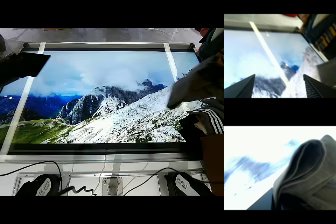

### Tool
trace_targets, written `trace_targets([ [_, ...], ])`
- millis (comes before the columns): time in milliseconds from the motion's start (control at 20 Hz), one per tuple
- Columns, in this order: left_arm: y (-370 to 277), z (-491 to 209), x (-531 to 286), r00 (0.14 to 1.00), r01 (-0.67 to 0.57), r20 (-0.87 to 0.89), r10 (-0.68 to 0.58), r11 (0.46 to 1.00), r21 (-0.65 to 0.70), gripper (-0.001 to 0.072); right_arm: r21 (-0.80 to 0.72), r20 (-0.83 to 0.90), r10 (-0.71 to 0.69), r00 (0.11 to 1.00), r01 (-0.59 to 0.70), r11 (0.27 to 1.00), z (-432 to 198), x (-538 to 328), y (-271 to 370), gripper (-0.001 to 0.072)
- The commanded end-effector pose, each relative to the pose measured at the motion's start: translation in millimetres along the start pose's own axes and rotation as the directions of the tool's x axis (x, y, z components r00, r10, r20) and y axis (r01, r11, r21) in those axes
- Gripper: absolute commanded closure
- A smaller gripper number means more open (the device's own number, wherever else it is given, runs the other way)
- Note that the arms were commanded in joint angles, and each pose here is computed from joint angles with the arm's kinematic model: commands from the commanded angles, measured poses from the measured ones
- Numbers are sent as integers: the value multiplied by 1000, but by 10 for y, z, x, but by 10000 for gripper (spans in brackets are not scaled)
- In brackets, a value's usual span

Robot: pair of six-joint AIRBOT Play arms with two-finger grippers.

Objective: Fold the clothes and pants, and hang the long-sleeved shirts on hangers.

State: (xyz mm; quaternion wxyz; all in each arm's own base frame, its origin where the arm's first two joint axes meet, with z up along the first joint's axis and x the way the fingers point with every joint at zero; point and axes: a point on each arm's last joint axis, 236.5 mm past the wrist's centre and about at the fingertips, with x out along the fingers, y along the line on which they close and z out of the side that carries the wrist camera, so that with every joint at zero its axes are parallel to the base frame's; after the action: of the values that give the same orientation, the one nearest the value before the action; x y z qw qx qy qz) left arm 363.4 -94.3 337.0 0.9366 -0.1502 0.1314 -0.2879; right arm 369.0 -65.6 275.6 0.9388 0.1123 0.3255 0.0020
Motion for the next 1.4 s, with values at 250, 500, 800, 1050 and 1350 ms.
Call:
trace_targets([
  [250,15,175,-262,996,-62,65,59,997,46,3,217,-119,-686,718,693,688,-539,-1881,-1718,702],
  [500,14,175,-262,996,-61,65,58,997,46,2,298,-119,-737,666,732,613,-582,-1973,-2029,355],
  [800,14,176,-262,996,-61,65,58,997,46,3,372,-50,-485,873,467,802,-310,-1233,-1791,375],
  [1050,14,176,-262,996,-61,65,58,997,46,3,88,-44,-232,972,235,968,-67,-482,-1046,702],
  [1350,15,175,-261,996,-61,65,58,997,45,3,-266,-71,-28,997,8,964,2,94,265,702],
])
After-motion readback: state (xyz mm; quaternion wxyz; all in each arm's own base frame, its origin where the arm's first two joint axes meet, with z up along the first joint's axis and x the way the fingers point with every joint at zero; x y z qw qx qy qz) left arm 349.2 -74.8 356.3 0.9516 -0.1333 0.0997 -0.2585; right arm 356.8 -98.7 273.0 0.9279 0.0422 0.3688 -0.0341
